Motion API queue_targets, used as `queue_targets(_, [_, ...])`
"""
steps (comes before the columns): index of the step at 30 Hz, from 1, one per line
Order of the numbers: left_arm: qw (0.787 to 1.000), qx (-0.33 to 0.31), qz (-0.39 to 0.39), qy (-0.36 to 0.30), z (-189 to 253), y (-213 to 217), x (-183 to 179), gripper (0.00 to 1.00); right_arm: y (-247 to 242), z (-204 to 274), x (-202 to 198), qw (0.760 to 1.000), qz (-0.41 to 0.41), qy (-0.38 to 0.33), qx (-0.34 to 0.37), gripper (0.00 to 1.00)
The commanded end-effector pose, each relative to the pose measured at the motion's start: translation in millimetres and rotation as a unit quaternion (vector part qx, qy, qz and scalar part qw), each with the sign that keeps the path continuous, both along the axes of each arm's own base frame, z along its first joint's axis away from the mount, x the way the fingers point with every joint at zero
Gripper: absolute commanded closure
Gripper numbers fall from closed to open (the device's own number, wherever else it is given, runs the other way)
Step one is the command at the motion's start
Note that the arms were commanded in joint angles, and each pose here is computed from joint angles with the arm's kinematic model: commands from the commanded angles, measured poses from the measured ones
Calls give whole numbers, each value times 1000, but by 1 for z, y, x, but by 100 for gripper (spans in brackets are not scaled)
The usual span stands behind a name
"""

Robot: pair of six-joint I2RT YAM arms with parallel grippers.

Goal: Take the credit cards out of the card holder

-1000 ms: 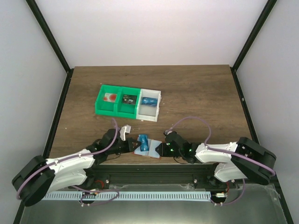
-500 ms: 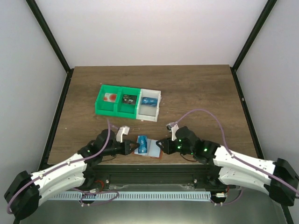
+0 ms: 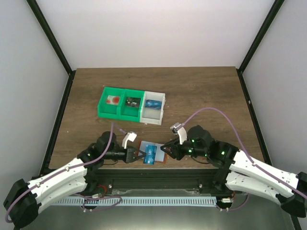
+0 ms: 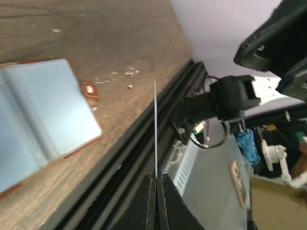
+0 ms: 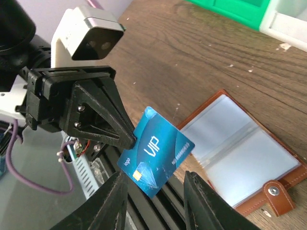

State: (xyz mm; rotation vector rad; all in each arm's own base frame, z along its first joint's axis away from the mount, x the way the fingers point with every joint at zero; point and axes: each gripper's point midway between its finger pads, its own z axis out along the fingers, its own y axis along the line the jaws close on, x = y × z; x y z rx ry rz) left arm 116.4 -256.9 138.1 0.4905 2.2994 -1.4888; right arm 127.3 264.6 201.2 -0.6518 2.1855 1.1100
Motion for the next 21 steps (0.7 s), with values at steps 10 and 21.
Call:
queue_targets(10, [984,-107,-140,29,40,-14,-43,100,1,25,-22,994,95,46,-2,66])
queue_targets(21, [976,-116,-182,33,36,-13,-56,100,24,21,-38,974,199,100,33,67])
